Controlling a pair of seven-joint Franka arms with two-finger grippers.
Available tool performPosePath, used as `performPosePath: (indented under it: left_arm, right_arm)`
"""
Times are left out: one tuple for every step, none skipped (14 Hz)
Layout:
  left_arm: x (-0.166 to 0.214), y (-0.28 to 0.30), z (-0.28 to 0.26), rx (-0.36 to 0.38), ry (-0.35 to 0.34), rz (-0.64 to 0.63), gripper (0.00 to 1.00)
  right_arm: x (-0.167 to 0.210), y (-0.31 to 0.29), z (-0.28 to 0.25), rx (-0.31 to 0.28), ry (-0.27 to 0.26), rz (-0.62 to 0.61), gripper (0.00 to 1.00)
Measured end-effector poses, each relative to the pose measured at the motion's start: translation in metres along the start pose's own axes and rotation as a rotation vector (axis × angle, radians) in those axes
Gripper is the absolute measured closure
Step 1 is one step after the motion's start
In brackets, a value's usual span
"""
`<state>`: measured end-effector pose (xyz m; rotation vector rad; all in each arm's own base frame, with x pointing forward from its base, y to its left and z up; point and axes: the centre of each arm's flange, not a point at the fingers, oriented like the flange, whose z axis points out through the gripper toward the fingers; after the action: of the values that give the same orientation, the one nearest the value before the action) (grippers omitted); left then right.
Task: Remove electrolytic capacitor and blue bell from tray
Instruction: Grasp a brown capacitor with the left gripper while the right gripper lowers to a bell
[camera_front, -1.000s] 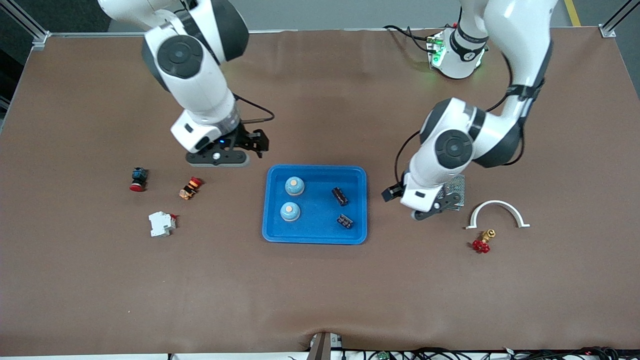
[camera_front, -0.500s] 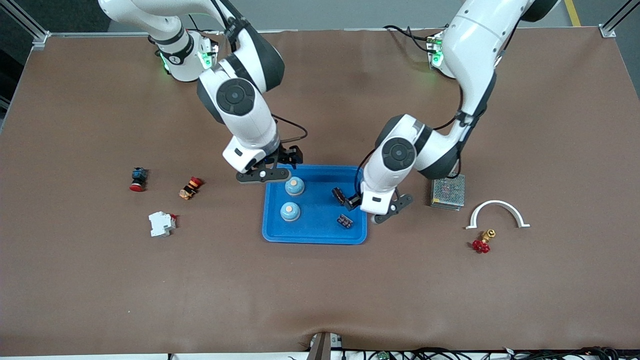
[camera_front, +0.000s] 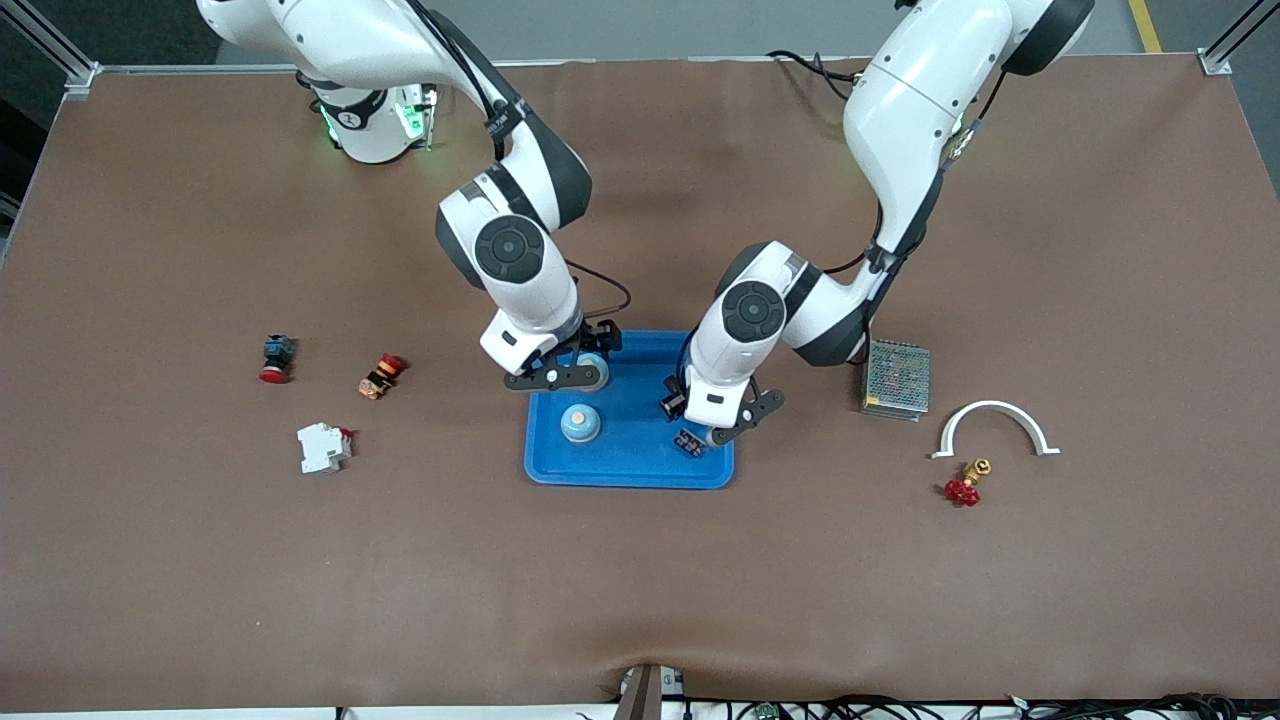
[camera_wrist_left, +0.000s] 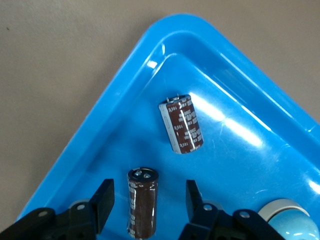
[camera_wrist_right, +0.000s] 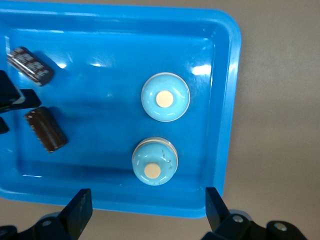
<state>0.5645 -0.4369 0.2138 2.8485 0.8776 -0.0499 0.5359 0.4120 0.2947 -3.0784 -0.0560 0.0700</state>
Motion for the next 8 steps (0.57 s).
performPosePath:
  left_arm:
    - [-0.002, 0.000, 0.004, 0.005, -0.003, 0.002, 0.34]
    - [-0.005, -0.001, 0.009, 0.011, -0.006, 0.006, 0.36]
    - [-0.008, -0.001, 0.014, 0.017, -0.010, 0.008, 0.36]
    - [-0.009, -0.002, 0.019, 0.023, -0.013, 0.010, 0.38]
    - [-0.011, -0.003, 0.024, 0.029, -0.017, 0.012, 0.39]
    - [-0.012, -0.004, 0.028, 0.034, -0.019, 0.013, 0.44]
    - [-0.013, -0.004, 0.030, 0.036, -0.021, 0.013, 0.45]
    - [-0.013, -0.004, 0.031, 0.036, -0.021, 0.014, 0.54]
  right_arm:
    - [0.000, 0.001, 0.008, -0.006, -0.009, 0.001, 0.00]
    - [0.000, 0.001, 0.014, -0.010, -0.016, 0.001, 0.00]
    - [0.000, 0.002, 0.020, -0.014, -0.022, 0.002, 0.00]
    - [0.001, 0.002, 0.025, -0.015, -0.024, 0.002, 0.00]
    - [0.001, 0.001, 0.031, -0.013, -0.021, 0.000, 0.00]
    - [-0.001, -0.002, 0.038, -0.013, -0.022, -0.004, 0.00]
    - [-0.002, -0.005, 0.045, -0.013, -0.022, -0.008, 0.00]
    - [-0.003, -0.007, 0.051, -0.011, -0.019, -0.012, 0.00]
